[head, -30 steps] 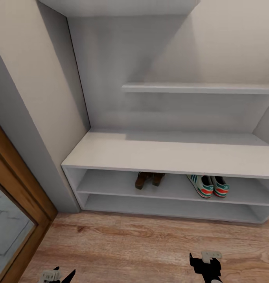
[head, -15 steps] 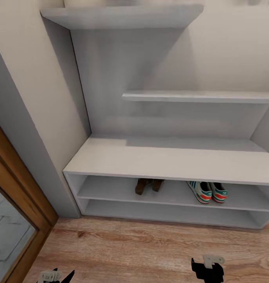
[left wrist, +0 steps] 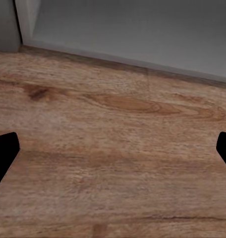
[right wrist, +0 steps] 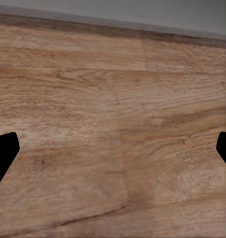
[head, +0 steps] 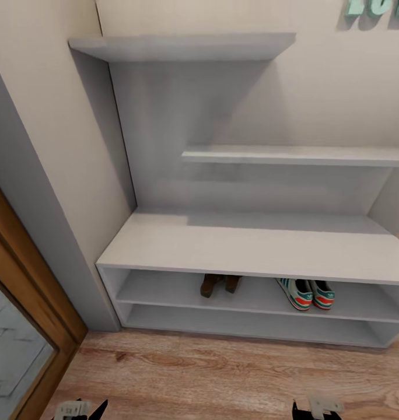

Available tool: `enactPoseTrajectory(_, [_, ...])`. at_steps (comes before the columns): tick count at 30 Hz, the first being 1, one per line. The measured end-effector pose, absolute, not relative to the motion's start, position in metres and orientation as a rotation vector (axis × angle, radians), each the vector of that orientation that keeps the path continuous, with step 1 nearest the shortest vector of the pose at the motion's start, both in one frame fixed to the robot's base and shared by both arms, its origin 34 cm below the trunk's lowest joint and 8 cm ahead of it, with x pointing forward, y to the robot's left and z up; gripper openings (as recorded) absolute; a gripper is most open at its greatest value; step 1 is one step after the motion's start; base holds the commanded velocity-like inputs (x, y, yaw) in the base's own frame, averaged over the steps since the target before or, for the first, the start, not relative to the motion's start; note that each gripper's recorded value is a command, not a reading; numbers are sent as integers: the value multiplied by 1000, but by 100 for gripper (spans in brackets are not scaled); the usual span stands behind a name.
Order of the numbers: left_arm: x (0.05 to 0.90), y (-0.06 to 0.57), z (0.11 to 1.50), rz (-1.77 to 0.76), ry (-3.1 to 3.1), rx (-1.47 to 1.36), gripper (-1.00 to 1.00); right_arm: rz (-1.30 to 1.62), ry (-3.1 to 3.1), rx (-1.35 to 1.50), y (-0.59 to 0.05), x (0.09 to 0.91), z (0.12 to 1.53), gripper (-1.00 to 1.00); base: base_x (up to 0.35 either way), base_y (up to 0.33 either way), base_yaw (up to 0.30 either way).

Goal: Pick up the two gym shoes and the two sandals from the corridor floor and place them onto the hallstand (shoe rack) in the corridor, making sure they are on the rack and not on the floor. Arrange them so the two gym shoes are next to each other and the two sandals are next to each other.

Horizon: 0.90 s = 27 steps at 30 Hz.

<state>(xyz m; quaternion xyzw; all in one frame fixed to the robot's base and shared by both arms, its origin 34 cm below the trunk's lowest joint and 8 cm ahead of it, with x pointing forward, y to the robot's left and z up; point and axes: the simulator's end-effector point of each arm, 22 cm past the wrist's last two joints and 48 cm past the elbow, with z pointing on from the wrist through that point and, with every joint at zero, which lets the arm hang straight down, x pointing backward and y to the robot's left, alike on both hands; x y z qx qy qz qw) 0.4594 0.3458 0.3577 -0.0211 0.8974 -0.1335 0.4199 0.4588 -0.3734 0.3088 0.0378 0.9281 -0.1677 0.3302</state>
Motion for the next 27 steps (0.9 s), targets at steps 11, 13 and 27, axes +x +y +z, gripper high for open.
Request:
enactPoseTrajectory(11, [469,350,385,-307,2238,-66,100,-429,2451,91,-366,443,327,100,0,0,0])
enactPoseTrajectory(13, [470,350,389,-305,2237,-67,100,-428,2469,90,-364,432,327,100,0,0,0])
enactPoseTrajectory(27, [471,350,414,-308,2245,-76,100,-424,2483,95,-361,428,351,100,0,0,0])
